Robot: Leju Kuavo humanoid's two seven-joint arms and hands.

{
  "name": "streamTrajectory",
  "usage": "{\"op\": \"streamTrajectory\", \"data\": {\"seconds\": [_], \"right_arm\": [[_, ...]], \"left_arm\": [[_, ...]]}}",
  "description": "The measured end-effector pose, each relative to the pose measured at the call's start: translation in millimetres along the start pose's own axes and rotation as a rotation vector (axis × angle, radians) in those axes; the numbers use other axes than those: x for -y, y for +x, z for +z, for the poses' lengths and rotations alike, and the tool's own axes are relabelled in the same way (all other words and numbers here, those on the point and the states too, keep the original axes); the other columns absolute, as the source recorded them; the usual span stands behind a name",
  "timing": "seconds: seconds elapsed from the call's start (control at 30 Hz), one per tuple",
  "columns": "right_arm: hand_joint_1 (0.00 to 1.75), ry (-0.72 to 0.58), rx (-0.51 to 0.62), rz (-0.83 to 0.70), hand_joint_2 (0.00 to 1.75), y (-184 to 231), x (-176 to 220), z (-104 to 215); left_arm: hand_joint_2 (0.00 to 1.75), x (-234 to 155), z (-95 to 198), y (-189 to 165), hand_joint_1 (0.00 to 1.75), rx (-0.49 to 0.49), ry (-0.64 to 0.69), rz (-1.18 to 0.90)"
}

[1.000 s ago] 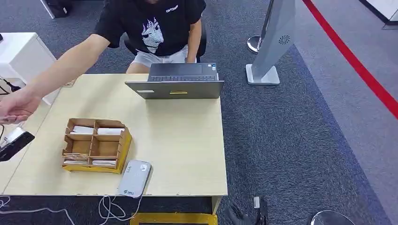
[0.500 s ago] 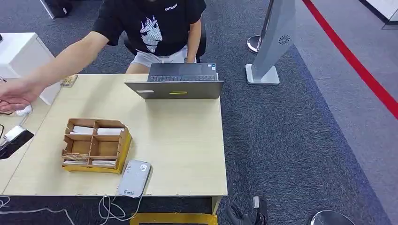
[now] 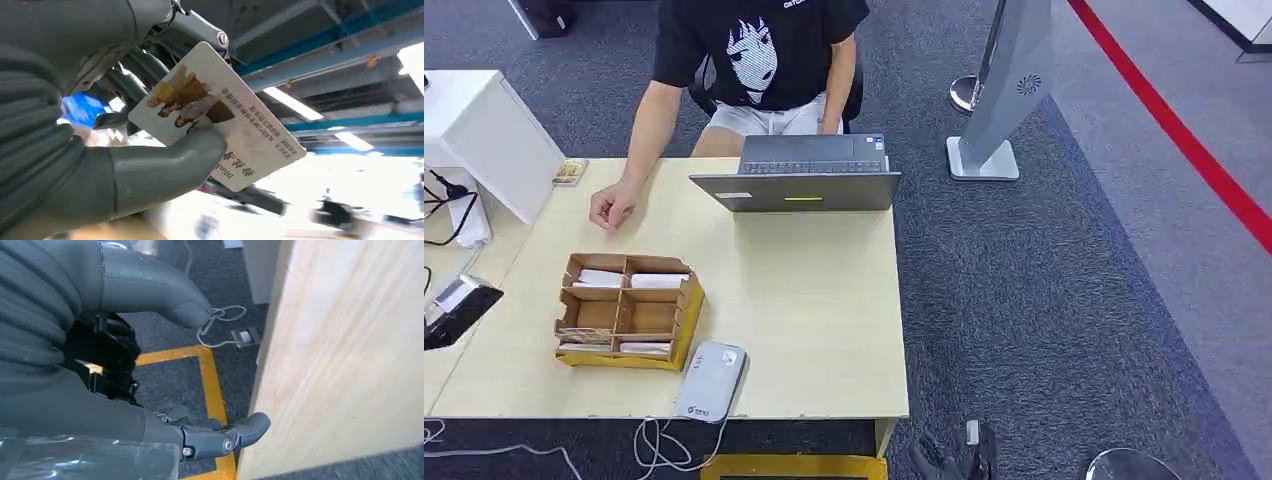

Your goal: Pass the card to the sensor for recognition and then transmit it.

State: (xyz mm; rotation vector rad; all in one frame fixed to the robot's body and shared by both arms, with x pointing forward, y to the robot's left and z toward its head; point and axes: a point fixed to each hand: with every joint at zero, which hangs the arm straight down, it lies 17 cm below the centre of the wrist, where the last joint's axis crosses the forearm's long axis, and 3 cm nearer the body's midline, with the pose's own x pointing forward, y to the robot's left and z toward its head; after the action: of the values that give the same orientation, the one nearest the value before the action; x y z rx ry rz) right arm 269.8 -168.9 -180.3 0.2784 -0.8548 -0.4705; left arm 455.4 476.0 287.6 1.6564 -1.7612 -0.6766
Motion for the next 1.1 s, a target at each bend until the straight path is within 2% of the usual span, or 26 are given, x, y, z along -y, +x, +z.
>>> {"op": "streamTrajectory", "data": {"seconds": [0.13, 0.2, 0.33, 0.43, 0.57, 0.77, 1.1], "right_arm": [[0.0, -0.026, 0.023, -0.027, 1.75, 1, 7, 2], [0.0, -0.041, 0.033, -0.047, 1.75, 0, 11, 4], [0.0, -0.083, 0.054, -0.094, 1.75, -2, 25, 11], [0.0, -0.103, 0.057, -0.108, 1.75, -5, 33, 14], [0.0, -0.109, 0.055, -0.107, 1.75, -6, 37, 15], [0.0, -0.11, 0.052, -0.088, 1.75, -7, 38, 15], [0.0, -0.113, 0.051, -0.085, 1.75, -7, 39, 15]], "left_arm": [[1.75, -5, 49, 73, 1.75, 0.046, 0.044, 0.201], [1.75, -8, 81, 119, 1.75, 0.102, 0.032, 0.23], [1.75, -12, 144, 205, 1.75, 0.146, -0.047, 0.362], [1.75, -18, 166, 240, 1.75, 0.149, -0.084, 0.428], [1.75, -21, 172, 252, 1.75, 0.101, -0.098, 0.501], [1.75, -14, 174, 247, 1.75, 0.024, -0.127, 0.589], [1.75, -6, 178, 246, 1.75, 0.017, -0.146, 0.599]]}}
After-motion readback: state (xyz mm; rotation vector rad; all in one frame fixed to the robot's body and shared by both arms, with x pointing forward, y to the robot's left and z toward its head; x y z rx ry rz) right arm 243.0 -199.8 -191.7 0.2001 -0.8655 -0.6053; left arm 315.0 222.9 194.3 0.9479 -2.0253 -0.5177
